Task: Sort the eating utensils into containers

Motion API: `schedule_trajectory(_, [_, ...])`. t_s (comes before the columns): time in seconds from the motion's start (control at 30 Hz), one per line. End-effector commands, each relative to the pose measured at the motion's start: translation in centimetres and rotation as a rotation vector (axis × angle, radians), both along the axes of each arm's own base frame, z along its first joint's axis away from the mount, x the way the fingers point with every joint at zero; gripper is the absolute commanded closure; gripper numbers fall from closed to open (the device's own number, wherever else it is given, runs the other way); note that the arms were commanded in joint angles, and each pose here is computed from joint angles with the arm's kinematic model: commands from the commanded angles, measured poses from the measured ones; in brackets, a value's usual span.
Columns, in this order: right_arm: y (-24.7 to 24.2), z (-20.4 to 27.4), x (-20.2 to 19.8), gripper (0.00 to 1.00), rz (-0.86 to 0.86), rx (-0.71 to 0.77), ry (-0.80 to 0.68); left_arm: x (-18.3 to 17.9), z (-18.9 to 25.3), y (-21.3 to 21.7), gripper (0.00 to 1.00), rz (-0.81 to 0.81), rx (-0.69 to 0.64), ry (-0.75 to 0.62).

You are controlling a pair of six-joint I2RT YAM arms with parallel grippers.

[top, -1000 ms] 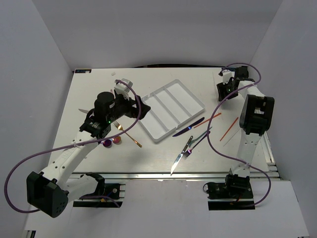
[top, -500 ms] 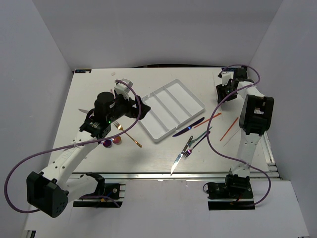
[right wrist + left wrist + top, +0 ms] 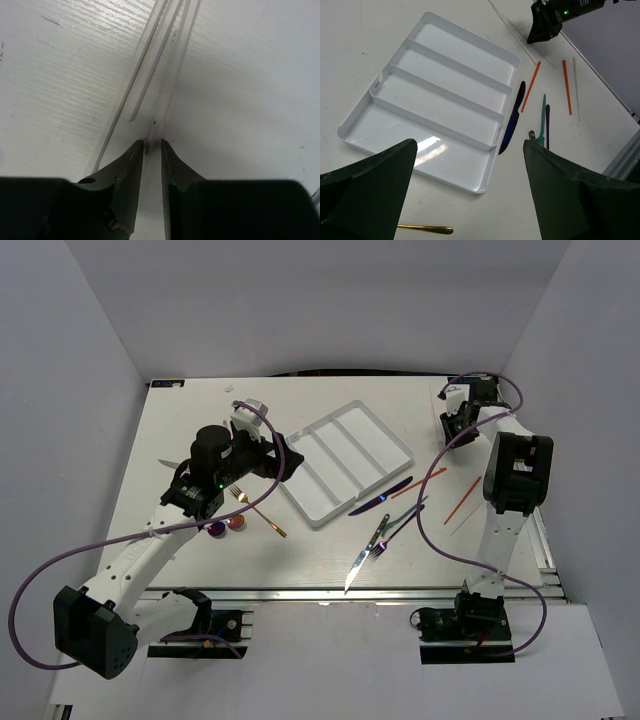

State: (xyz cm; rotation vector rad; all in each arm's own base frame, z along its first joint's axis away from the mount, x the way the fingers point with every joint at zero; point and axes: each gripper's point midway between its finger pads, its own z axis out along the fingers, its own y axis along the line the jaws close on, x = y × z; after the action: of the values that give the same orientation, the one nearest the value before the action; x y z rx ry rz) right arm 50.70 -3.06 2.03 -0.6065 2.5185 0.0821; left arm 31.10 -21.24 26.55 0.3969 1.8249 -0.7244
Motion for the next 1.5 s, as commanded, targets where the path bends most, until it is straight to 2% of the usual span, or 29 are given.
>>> schedule_trajectory(0.0, [-1.7, 0.1, -1.0, 0.76, -0.026, -0.064, 0.022, -0.3, 2.5, 0.1, 0.02, -0.003, -0.022, -0.055])
schedule_trajectory(0.27, [-2.0, 0.6, -0.5, 0.99, -0.053, -0.059, 0.009, -0.2, 2.3, 0.1, 0.02, 0.000, -0.019, -0.052])
schedule_trajectory(0.5, [-2.7, 3.0, 0.1, 1.00, -0.085, -0.067, -0.061, -0.2, 2.3, 0.1, 0.02, 0.000, -0.019, -0.052])
schedule_trajectory(0.7, [-1.4, 7.6, 0.5, 1.00, -0.065, -0.011, -0.168, -0.2, 2.2, 0.0, 0.02, -0.007, -0.017, -0.052])
schedule_trajectory(0.8, [2.3, 10.3, 0.0, 1.00, 0.034, -0.004, -0.213, -0.3, 2.4, -0.1, 0.02, -0.012, -0.022, -0.052])
schedule_trajectory(0.9, [5.8, 10.8, -0.9, 1.00, 0.113, -0.004, -0.212, -0.3, 2.4, -0.1, 0.02, -0.009, -0.022, -0.052])
schedule_trajectory(1.0, [13.4, 12.3, -1.9, 1.00, 0.262, 0.026, -0.241, -0.1, 2.1, 0.1, 0.02, -0.002, -0.015, -0.052])
schedule_trajectory(1.2, [22.3, 14.1, -2.6, 1.00, 0.403, 0.116, -0.242, 0.0, 2.0, 0.2, 0.02, 0.008, -0.004, -0.056])
schedule_trajectory(1.3, [25.2, 14.8, -2.2, 1.00, 0.440, 0.154, -0.243, 0.1, 2.1, 0.3, 0.02, 0.013, -0.001, -0.062])
schedule_trajectory(1.47, [26.7, 13.7, -1.1, 1.00, 0.444, 0.169, -0.224, 0.2, 1.8, 0.4, 0.02, 0.015, 0.005, -0.058])
